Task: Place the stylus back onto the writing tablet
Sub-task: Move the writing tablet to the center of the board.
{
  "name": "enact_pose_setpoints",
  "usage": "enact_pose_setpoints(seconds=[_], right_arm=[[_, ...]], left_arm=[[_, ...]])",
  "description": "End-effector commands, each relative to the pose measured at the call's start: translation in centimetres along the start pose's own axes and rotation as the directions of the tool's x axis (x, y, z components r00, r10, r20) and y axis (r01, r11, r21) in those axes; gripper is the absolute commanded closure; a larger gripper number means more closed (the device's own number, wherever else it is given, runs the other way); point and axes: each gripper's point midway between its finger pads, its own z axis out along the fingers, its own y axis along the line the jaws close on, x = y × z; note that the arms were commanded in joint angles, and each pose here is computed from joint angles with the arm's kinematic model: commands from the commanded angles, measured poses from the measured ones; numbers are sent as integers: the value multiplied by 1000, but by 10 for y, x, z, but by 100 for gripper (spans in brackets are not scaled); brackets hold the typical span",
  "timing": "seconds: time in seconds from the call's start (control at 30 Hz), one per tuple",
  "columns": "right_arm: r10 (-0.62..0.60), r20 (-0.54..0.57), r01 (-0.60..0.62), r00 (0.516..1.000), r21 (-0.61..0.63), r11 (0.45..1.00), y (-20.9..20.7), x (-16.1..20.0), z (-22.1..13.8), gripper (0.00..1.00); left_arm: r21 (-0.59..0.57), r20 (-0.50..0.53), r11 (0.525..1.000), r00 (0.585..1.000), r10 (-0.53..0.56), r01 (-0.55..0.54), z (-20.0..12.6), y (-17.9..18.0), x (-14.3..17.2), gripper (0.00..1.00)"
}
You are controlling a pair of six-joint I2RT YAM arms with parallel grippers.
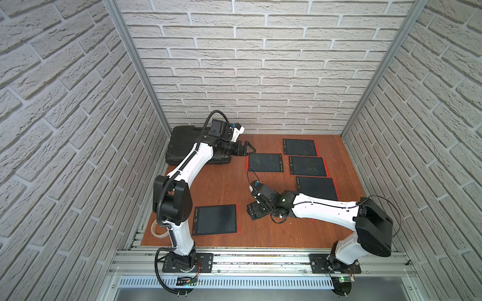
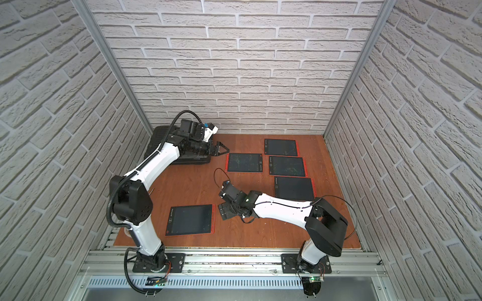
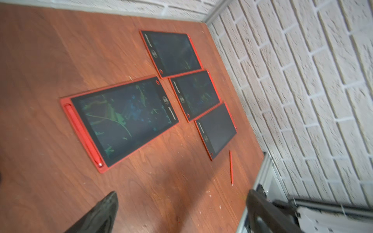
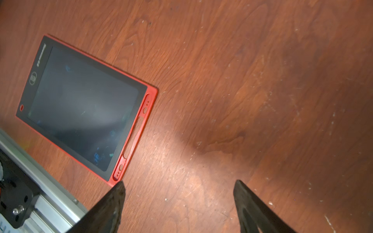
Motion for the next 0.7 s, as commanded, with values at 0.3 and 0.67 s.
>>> enact_pose_setpoints(seconds=[0.3,0.67], right_arm=[[-95,-82,102,992,80,992,31,2,20,16],[-101,-134,122,986,159,980,39,6,40,28]], left_arm=[[84,-25,990,993,115,-112,-12,-61,15,2],[44,-9,988,989,147,-146,-12,-67,15,2]])
